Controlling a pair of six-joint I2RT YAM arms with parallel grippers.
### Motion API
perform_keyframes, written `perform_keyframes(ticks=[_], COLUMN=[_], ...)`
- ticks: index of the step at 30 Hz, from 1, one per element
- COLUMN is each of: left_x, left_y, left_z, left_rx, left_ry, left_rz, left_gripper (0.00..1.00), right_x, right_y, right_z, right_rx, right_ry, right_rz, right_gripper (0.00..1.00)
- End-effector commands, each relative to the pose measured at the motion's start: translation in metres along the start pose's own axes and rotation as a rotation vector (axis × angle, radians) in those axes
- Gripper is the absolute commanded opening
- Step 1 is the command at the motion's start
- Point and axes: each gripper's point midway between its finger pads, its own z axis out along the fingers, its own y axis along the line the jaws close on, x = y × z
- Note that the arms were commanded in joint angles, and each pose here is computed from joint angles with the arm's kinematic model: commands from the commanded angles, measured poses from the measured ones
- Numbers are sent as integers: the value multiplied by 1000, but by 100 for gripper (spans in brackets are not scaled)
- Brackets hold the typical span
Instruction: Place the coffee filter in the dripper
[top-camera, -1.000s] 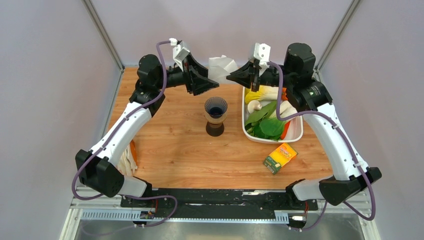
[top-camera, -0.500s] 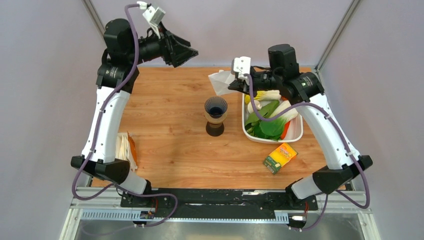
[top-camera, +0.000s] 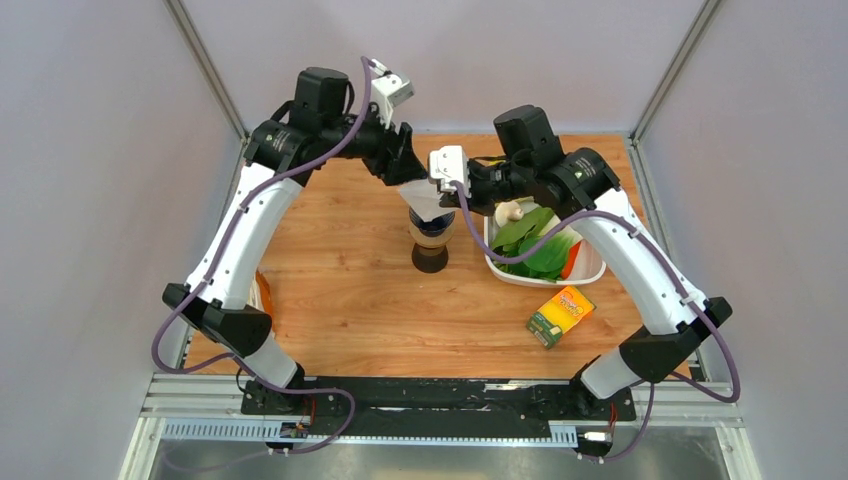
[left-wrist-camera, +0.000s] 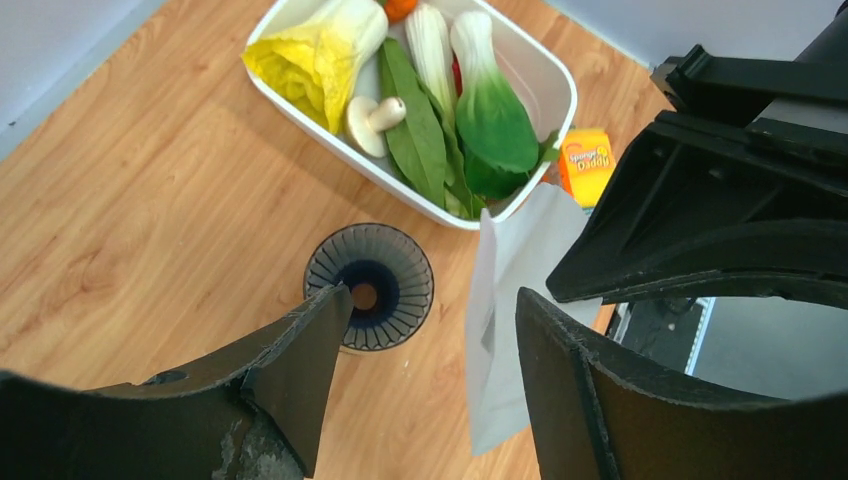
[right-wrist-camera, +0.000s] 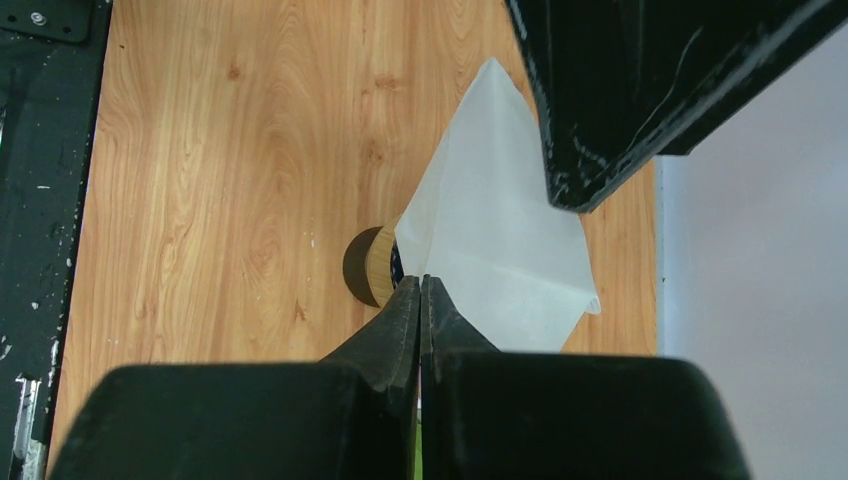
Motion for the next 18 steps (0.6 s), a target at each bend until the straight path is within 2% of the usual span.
perform_keyframes(ticks=[1, 5, 7, 9, 12, 14, 17, 18], left_x=[6, 15, 18, 19, 19, 17, 14, 12], left_y=[-8, -9, -8, -6, -4, -3, -2, -1], left_z=[0, 7, 10, 12, 16, 18, 20, 21], left_rx=[-13, -7, -4, -6, -10, -11, -13, -15], left_ry=[33, 70, 81, 87, 89, 83, 70, 61], left_rz=[90, 97, 99, 96, 83, 72, 67, 66], left_gripper=[72, 67, 59, 43, 27, 21, 3, 2], right_x=[-16, -19, -19, -19, -21, -22, -19, -19], right_y=[0, 0, 2, 3, 6, 9, 14, 16], right_z=[-11, -9, -8, -8, -8, -7, -5, -5], right_rx=[32, 39, 38, 37, 31, 22, 5, -1], right_ry=[3, 12, 18, 23, 20, 17, 18, 15], right_rz=[-66, -75, -73, -75, -74, -66, -48, -48], right_gripper=[0, 0, 0, 0, 0, 0, 0, 0])
